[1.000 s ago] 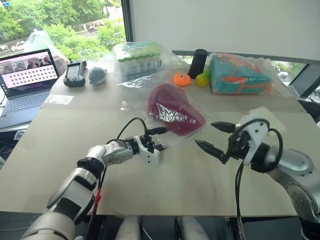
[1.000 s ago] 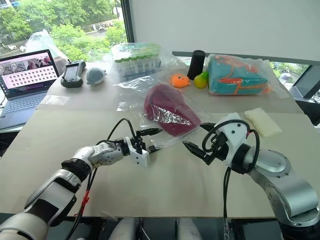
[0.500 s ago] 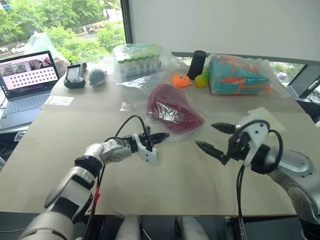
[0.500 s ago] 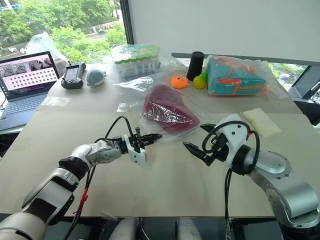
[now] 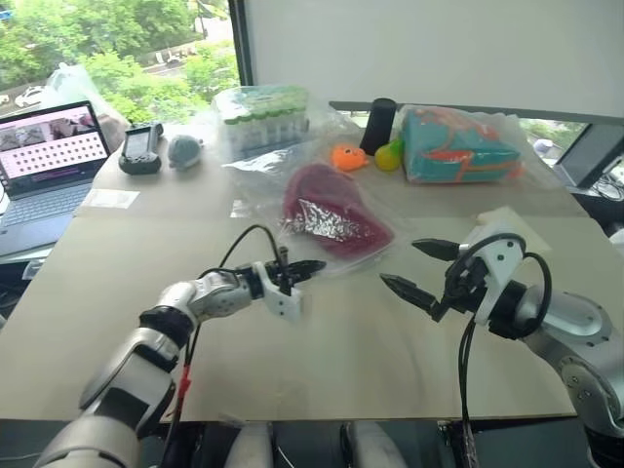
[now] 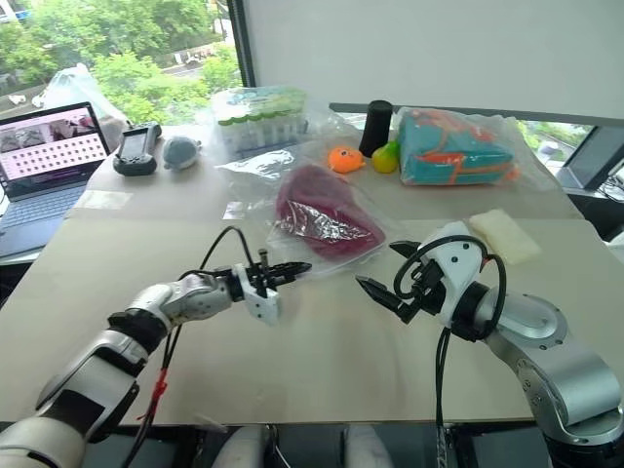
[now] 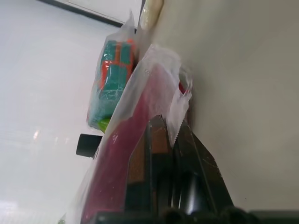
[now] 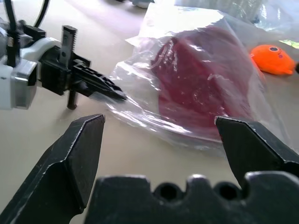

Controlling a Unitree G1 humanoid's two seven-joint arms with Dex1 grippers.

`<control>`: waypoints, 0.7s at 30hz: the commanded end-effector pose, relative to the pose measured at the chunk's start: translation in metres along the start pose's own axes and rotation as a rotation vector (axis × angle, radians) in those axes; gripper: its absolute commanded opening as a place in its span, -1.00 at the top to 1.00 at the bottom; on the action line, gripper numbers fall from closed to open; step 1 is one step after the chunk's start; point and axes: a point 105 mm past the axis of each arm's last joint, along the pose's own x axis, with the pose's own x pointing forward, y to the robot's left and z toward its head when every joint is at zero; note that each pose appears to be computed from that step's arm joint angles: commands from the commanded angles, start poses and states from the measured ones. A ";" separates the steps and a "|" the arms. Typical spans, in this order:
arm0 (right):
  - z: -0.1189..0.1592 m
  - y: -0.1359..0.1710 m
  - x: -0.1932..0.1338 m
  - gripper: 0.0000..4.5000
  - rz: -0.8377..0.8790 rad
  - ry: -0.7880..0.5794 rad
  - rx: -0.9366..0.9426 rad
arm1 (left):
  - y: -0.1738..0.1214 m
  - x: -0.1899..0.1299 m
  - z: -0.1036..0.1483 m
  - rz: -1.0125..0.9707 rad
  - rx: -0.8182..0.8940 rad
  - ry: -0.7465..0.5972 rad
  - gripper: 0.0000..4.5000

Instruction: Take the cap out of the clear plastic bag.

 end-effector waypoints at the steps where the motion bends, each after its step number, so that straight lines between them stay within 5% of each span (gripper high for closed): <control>1: 0.011 0.002 0.000 -1.00 -0.002 -0.034 -0.032 | 0.000 -0.034 0.000 -0.017 0.010 -0.018 1.00; 10: 0.011 0.003 0.004 -1.00 0.031 -0.033 -0.035 | 0.014 -0.106 0.013 -0.032 0.033 -0.090 1.00; 14: 0.012 0.011 0.007 -1.00 0.106 -0.031 -0.043 | 0.000 -0.152 0.008 -0.164 0.018 -0.002 1.00; 21: 0.011 0.014 0.009 -1.00 0.179 -0.023 -0.052 | -0.012 -0.183 -0.026 -0.306 0.087 0.218 1.00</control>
